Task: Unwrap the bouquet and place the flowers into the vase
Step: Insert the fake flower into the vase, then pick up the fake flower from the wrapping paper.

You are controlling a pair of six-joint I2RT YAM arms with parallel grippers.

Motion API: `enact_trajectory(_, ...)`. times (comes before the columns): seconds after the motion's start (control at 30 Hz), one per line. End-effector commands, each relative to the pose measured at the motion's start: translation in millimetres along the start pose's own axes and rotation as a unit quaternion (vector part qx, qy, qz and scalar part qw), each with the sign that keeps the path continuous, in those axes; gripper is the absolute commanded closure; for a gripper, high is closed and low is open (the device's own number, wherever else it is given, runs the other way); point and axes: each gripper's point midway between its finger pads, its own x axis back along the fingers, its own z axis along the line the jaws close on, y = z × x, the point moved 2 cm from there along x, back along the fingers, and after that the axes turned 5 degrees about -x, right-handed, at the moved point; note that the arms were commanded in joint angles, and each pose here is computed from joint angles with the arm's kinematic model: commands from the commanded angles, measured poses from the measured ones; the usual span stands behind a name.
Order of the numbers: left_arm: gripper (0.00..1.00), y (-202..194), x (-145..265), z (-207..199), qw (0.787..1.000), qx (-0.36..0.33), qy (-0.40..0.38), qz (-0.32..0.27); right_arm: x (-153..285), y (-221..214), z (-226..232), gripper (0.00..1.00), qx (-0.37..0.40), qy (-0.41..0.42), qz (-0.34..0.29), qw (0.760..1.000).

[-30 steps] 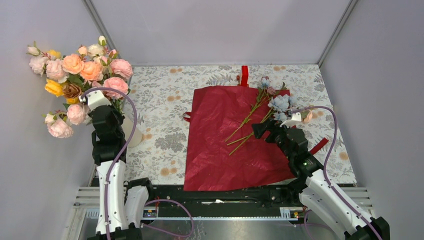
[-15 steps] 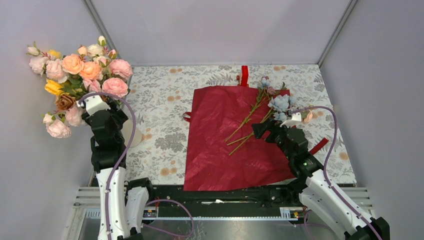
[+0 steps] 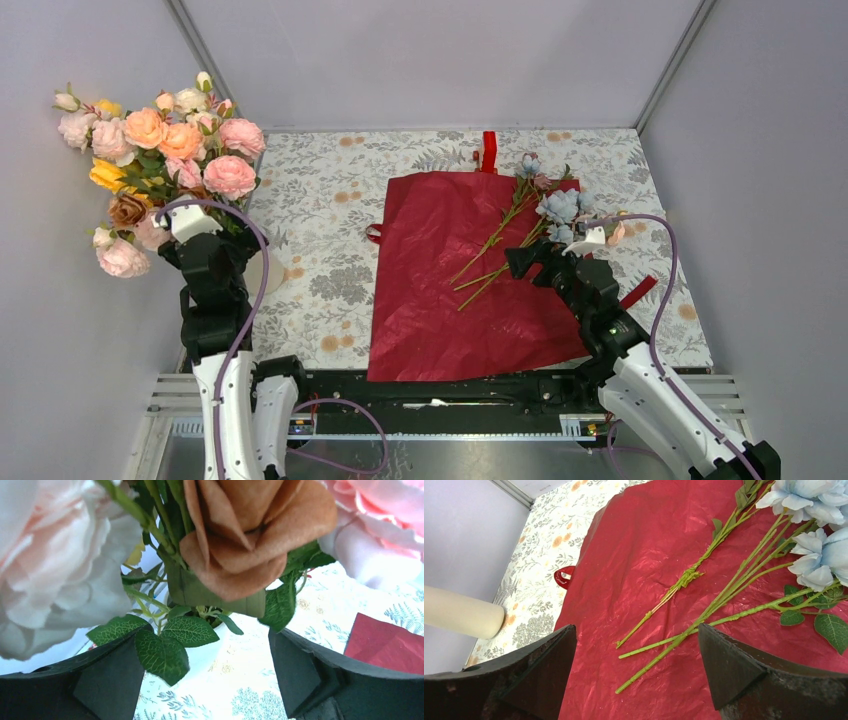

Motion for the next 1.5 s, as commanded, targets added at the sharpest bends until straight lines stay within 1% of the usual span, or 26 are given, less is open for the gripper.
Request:
enact_trajectory(0.0, 0.05, 1, 7, -6, 1.0, 0.015, -0.022, -0.003, 2, 9, 3, 0.03, 0.011, 0.001, -0.011, 1.0)
enact_trajectory(0.17, 0.05, -2, 17, -12, 0.999, 0.003, -0.037, 0.01, 3, 10, 2, 0.03, 0.015, -0.001, -0.01, 1.0)
enact_trajectory(0.4, 0.03, -3, 33, -20, 0.997, 0.008, -0.071, 0.016, 6, 11, 2, 0.03, 0.018, -0.004, -0.009, 1.0)
enact_trajectory(0.47, 0.03, -5, 37, -27, 0.995, 0.006, -0.095, 0.022, 7, 12, 2, 0.03, 0.017, -0.007, -0.008, 1.0)
enact_trajectory(0.53, 0.04, -11, 43, -38, 0.991, -0.003, -0.131, 0.042, 10, 15, 2, 0.03, 0.013, -0.016, -0.007, 1.0)
enact_trajectory(0.7, 0.05, -35, 55, -57, 0.976, -0.034, -0.196, 0.09, 24, 16, -9, 0.04, 0.012, -0.07, 0.017, 0.997)
enact_trajectory(0.77, 0.05, -47, 60, -65, 0.968, -0.047, -0.222, 0.107, 32, 18, -13, 0.04, 0.012, -0.09, 0.021, 0.996)
enact_trajectory(0.87, 0.05, -54, 67, -81, 0.955, -0.064, -0.266, 0.117, 43, 18, -19, 0.04, 0.008, -0.114, 0.029, 0.993)
enact_trajectory(0.97, 0.05, -65, 68, -96, 0.94, -0.095, -0.295, 0.139, 51, 18, -20, 0.05, -0.004, -0.124, 0.033, 0.992)
enact_trajectory(1.03, 0.05, -70, 70, -109, 0.931, -0.105, -0.318, 0.143, 55, 17, -21, 0.05, -0.012, -0.128, 0.034, 0.991)
enact_trajectory(1.2, 0.05, -64, 85, -151, 0.896, -0.096, -0.418, 0.118, 53, 13, -26, 0.06, -0.037, -0.146, 0.036, 0.988)
enact_trajectory(1.4, 0.05, -46, 94, -186, 0.858, -0.117, -0.492, 0.089, 37, 6, -25, 0.07, -0.058, -0.153, 0.049, 0.985)
enact_trajectory(1.47, 0.05, -45, 96, -194, 0.849, -0.118, -0.509, 0.081, 29, 5, -22, 0.1, -0.06, -0.146, 0.054, 0.986)
